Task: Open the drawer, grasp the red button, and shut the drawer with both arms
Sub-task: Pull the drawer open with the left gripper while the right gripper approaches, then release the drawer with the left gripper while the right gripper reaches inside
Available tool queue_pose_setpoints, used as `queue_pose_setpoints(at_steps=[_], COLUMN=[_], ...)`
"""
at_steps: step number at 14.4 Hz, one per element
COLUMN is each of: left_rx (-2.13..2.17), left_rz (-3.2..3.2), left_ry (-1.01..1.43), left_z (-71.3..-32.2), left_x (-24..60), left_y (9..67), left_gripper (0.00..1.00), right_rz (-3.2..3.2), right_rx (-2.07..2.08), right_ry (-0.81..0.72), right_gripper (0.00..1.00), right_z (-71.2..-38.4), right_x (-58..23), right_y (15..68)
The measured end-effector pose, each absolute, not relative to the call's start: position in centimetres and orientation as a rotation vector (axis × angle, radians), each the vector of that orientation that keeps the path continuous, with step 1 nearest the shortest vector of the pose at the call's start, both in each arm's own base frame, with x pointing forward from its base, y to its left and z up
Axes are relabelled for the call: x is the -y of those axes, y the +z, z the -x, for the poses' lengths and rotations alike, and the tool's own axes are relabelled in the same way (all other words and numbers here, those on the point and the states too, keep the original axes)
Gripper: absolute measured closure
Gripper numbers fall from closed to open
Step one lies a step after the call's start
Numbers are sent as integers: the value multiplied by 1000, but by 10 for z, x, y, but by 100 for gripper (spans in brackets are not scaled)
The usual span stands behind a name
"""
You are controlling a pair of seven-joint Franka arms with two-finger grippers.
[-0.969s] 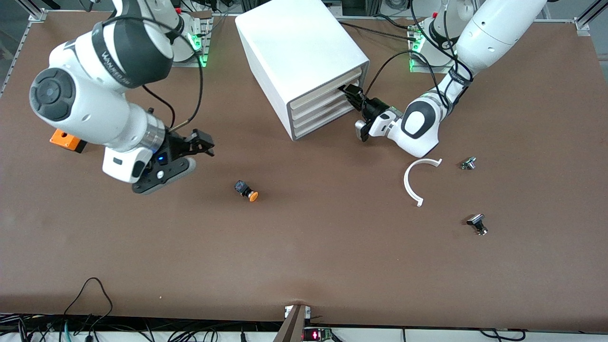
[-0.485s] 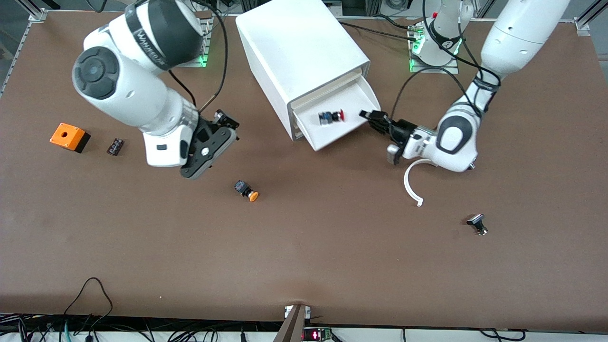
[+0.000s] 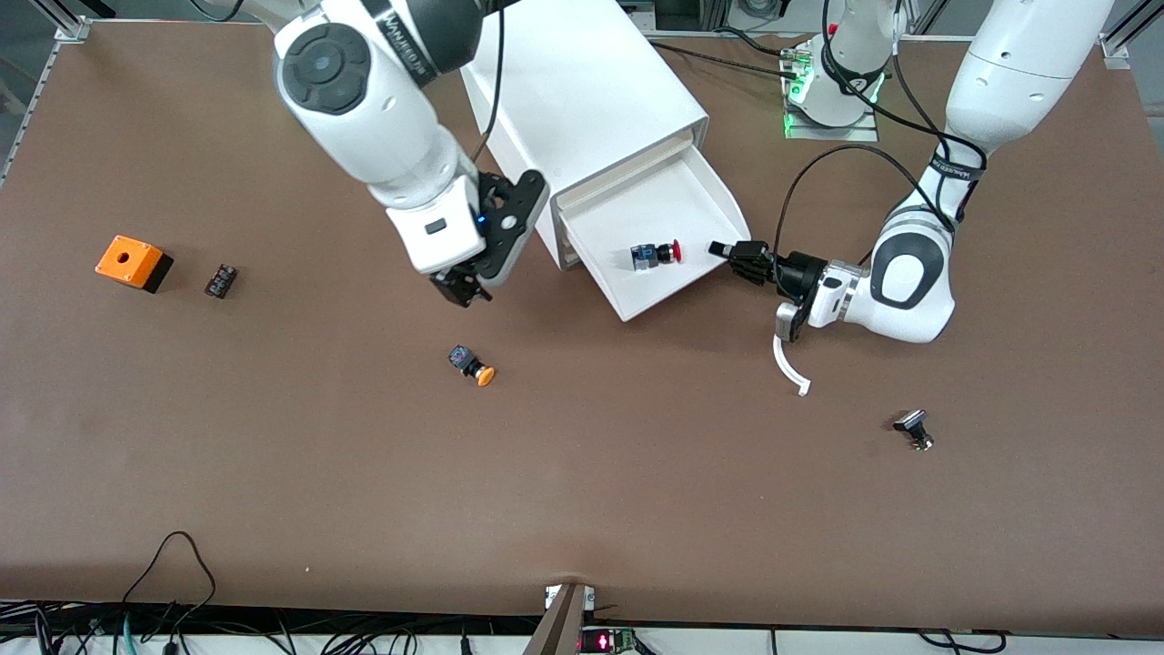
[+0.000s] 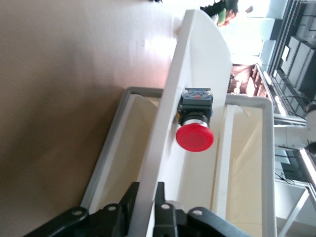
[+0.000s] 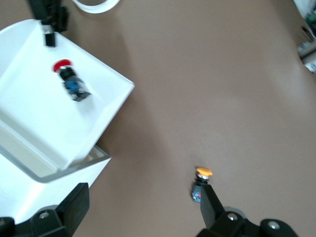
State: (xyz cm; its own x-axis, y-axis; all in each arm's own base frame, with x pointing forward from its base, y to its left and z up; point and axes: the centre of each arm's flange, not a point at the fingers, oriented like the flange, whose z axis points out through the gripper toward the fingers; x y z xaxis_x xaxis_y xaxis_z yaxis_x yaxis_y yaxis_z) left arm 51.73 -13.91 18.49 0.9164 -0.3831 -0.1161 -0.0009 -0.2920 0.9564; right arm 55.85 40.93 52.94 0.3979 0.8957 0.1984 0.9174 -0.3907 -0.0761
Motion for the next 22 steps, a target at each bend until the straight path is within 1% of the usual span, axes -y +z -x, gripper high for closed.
queue_pose_setpoints(at_steps=[2, 3, 5, 6, 8, 11, 13, 15, 18, 22], left_rx=[270, 264, 282, 338, 516, 698, 729, 774, 883, 853], left_rz=[-1848, -1856, -1907, -1962, -2103, -2315, -2439, -2550, -2686, -2832], left_ry=[-347, -329, -265, -239, -194, -79, 25, 94, 178, 231], left_z=[-527, -532, -549, -558, -578, -598, -600, -595, -582, -559], left_x=[125, 119, 108, 102, 87, 42, 0, -32, -46, -71], left_y=[189, 191, 203, 216, 256, 335, 379, 420, 481, 536], left_gripper=[58, 47, 29, 18, 1, 0, 0, 0, 0, 0], right_rz=[2452, 2443, 2409, 2389, 2353, 2261, 2207, 2145, 2106, 2081], right_rx=[1689, 1719, 1778, 1806, 1851, 1954, 2079, 2207, 2304, 2405], right_ry=[-174, -159, -152, -152, -143, -153, -179, -204, -195, -184], right_gripper=[0, 0, 0, 0, 0, 0, 0, 0, 0, 0], right_z=[-546, -542, -542, -543, -539, -512, -492, -480, -476, -465], right_x=[-428, -436, -451, -460, -483, -540, -570, -585, -591, -605], right_y=[525, 517, 493, 478, 448, 422, 417, 415, 405, 381])
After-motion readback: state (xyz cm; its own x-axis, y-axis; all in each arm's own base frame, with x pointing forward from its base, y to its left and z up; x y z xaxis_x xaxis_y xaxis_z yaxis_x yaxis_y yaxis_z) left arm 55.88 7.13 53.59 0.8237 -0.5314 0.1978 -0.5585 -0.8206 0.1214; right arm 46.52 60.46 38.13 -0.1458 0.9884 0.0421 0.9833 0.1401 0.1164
